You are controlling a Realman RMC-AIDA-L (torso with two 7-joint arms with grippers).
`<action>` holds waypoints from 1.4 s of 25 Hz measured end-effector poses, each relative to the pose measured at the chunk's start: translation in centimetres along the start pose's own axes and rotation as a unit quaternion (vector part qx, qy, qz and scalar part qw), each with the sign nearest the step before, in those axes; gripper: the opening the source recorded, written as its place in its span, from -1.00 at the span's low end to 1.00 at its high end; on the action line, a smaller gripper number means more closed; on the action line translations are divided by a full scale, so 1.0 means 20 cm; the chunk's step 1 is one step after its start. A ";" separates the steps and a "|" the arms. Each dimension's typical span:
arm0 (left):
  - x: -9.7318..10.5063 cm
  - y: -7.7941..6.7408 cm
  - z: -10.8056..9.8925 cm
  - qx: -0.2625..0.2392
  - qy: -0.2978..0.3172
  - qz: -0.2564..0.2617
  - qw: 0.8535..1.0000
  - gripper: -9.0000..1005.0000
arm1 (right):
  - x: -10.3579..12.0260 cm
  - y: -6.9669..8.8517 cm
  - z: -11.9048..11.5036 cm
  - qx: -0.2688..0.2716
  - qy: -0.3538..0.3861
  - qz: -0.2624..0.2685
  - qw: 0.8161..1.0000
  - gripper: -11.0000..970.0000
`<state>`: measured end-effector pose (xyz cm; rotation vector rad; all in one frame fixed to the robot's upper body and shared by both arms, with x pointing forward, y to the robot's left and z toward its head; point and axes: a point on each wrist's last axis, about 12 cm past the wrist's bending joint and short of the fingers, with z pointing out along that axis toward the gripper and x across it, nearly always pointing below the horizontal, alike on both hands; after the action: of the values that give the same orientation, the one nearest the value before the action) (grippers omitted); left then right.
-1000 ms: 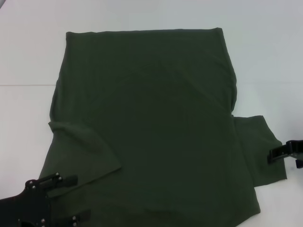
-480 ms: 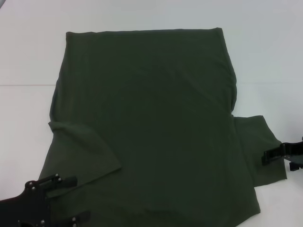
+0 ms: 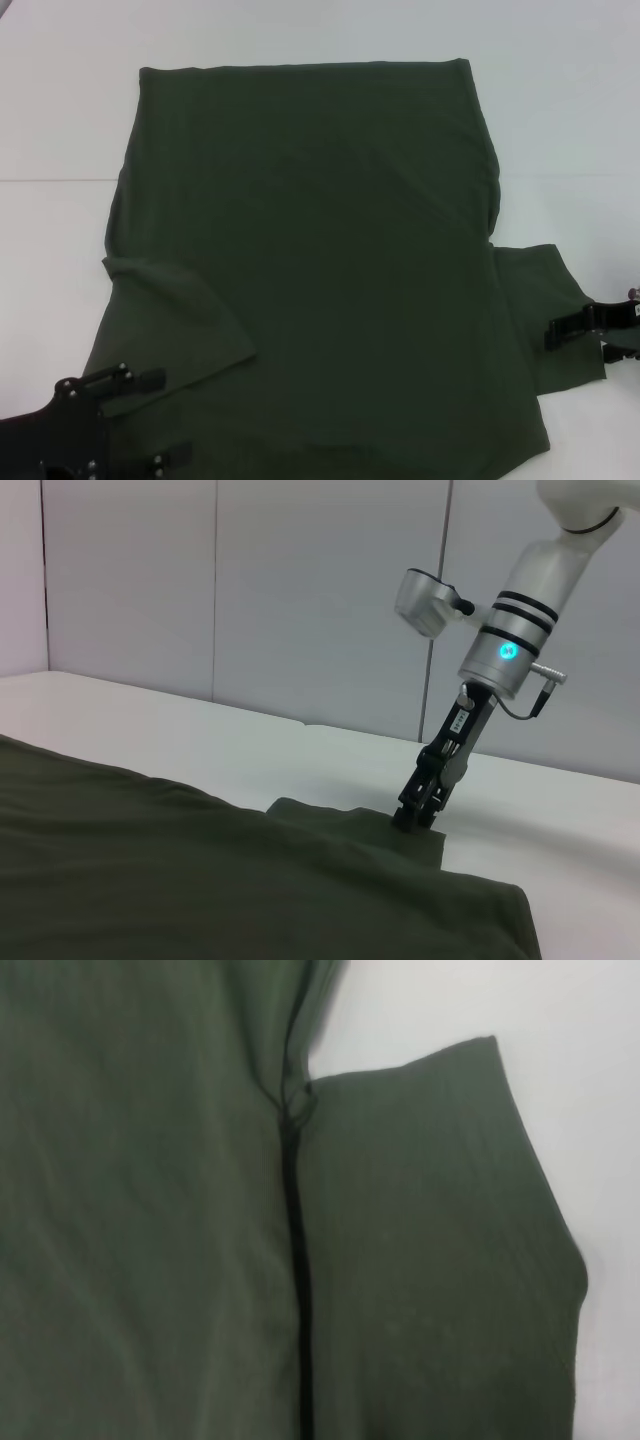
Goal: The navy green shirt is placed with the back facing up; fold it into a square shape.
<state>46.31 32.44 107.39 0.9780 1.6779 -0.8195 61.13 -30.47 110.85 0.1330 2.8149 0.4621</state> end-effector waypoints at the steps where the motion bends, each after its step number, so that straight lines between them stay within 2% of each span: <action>1: 0.00 0.00 0.00 0.000 0.000 0.000 1.000 0.71 | 0.00 0.00 0.00 0.000 0.001 0.000 1.000 0.88; 13: -0.01 0.01 0.01 0.001 0.002 0.002 1.000 0.71 | -0.02 0.01 0.01 -0.001 -0.001 -0.003 1.000 0.88; 18: -0.01 0.01 0.01 0.001 0.002 0.002 1.000 0.71 | -0.01 0.04 0.02 -0.018 0.000 -0.004 1.000 0.88; 28: -0.01 0.02 0.02 0.002 0.001 0.001 1.000 0.71 | -0.01 0.01 0.01 -0.013 0.000 -0.003 1.000 0.88; 35: -0.02 0.02 0.02 0.003 0.000 0.002 1.000 0.71 | -0.02 0.01 0.01 -0.014 0.001 -0.004 1.000 0.88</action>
<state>46.93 32.11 107.61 0.9853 1.6742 -0.8234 61.52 -30.20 110.80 0.1143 2.8081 0.4988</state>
